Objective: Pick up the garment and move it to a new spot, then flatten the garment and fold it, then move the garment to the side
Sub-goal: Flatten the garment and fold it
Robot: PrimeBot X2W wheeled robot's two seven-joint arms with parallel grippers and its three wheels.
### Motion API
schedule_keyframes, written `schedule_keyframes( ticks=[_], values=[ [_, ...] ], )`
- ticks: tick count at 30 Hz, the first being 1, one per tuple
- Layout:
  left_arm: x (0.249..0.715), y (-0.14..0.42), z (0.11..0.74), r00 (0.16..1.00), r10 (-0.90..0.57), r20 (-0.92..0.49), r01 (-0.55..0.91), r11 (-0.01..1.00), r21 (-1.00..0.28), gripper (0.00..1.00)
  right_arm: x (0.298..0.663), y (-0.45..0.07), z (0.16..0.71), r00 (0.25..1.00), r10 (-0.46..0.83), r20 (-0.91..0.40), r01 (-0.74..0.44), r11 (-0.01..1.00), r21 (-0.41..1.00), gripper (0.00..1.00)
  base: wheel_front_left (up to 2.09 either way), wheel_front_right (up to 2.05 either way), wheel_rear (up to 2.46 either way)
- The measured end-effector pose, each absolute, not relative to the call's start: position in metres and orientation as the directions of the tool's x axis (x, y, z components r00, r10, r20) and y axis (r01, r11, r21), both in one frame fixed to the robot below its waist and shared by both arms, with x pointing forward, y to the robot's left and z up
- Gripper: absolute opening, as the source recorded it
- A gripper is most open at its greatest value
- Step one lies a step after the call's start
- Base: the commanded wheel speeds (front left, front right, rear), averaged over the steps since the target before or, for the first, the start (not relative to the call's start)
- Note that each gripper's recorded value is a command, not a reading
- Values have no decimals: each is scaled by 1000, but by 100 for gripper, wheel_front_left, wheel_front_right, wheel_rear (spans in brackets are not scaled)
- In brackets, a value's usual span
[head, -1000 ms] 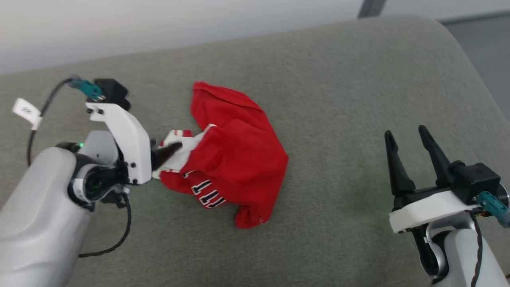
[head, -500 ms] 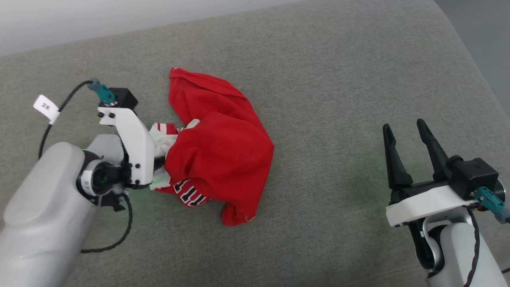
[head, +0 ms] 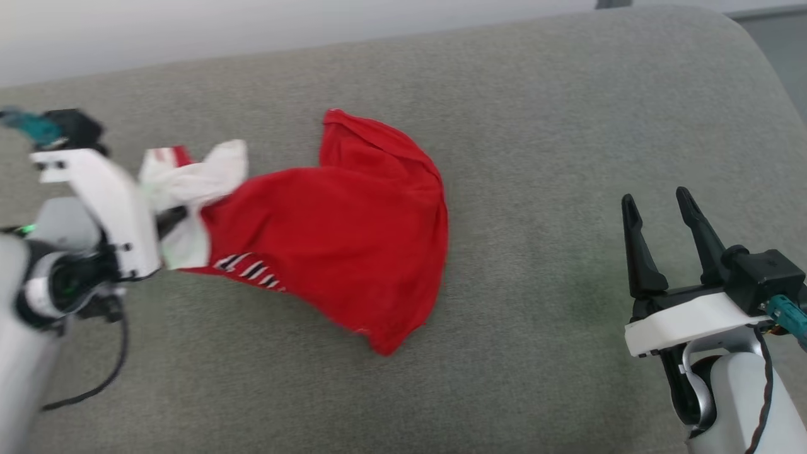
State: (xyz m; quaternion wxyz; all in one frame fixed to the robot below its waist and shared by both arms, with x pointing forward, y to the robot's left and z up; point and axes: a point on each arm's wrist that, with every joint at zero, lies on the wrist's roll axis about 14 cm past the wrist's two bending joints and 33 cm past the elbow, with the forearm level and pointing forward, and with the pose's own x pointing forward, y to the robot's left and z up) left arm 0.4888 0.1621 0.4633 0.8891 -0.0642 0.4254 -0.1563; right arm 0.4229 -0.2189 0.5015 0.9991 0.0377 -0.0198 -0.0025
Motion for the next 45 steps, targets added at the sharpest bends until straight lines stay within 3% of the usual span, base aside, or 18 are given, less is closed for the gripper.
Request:
schedule_keyframes(
  ticks=[4,9,17,18,20,21,29,36,45],
  values=[
    [476,204,469,630,-232,-741,111,972,-209,0,427,-210,505,999,20,48,-24,997,75,100,0,0,0],
    [446,251,452,606,-100,-789,-34,988,-152,0,429,-204,509,998,40,54,-44,996,75,100,0,0,0],
    [405,257,416,543,-114,-832,-135,966,-220,0,425,-195,507,997,69,41,-72,994,78,100,0,0,0],
    [402,257,415,544,-118,-831,-142,963,-230,11,425,-193,508,996,76,41,-79,994,79,100,0,0,0],
    [399,254,412,554,-132,-822,-146,957,-252,82,424,-190,509,995,87,41,-90,993,81,100,0,0,0],
    [397,253,411,559,-138,-818,-145,955,-260,100,424,-189,510,995,91,44,-94,992,81,100,0,0,0],
    [402,267,437,711,-103,-695,-93,967,-238,100,426,-168,516,986,163,44,-166,983,75,100,0,0,0],
    [400,281,468,869,-51,-491,-55,978,-199,100,431,-135,513,963,268,12,-268,960,78,100,0,0,0],
    [368,295,484,963,39,-266,-88,981,-174,100,433,-66,496,871,479,-110,-470,877,97,100,0,0,0]
  ],
)
